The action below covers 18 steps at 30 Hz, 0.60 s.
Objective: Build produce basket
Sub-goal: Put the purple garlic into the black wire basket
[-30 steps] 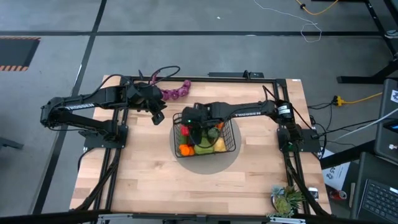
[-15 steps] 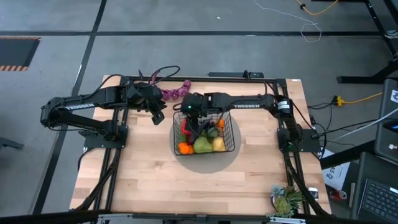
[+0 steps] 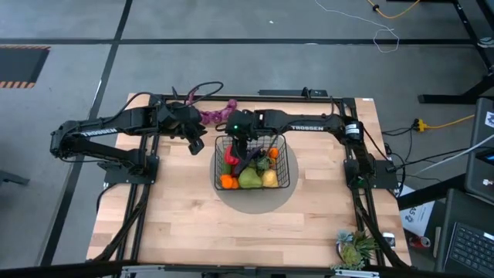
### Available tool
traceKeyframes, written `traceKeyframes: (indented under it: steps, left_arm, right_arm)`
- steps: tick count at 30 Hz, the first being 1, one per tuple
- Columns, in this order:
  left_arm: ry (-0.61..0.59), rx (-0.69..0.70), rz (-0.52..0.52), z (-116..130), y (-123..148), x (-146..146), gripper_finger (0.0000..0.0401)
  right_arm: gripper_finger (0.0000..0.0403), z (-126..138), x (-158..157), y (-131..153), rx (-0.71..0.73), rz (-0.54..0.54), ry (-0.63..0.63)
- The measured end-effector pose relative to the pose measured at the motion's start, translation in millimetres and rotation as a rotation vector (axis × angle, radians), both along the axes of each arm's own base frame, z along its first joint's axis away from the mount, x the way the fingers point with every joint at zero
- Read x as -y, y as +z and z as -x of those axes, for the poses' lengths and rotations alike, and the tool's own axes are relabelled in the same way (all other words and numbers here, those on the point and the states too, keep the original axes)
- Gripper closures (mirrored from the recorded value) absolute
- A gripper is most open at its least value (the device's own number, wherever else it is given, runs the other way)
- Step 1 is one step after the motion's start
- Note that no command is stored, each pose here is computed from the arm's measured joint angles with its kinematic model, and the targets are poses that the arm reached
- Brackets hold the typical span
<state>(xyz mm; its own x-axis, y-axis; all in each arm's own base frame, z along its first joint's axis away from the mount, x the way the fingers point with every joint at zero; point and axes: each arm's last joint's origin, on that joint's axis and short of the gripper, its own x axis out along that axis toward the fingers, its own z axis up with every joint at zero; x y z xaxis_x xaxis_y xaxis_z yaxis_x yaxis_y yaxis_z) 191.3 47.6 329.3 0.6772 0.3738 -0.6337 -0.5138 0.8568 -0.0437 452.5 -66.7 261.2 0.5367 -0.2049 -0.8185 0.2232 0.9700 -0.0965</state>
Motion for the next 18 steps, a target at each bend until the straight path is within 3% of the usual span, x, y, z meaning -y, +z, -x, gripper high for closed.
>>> traceKeyframes:
  steps: [6, 10, 13, 18]
  left_arm:
    - [0.077, 0.051, 0.1, 0.2, 0.0, -0.7, 0.0327]
    - [0.213, 0.063, 0.172, 3.4, -3.0, -11.7, 0.0327]
    - [0.336, 0.041, 0.174, 2.4, -9.5, -32.6, 0.0327]
    - [0.55, -0.014, 0.201, 8.4, -25.5, -79.7, 0.0327]
  right_arm:
    - [0.0222, 26.2, -0.9, 68.7, -0.085, 0.105, -0.042]
    - [0.0222, 48.0, 14.5, 105.0, -0.146, 0.185, -0.076]
    - [0.0222, 65.5, 30.8, 127.1, -0.163, 0.202, -0.137]
    - [0.0222, 107.6, 62.2, 140.1, -0.244, 0.2, -0.278]
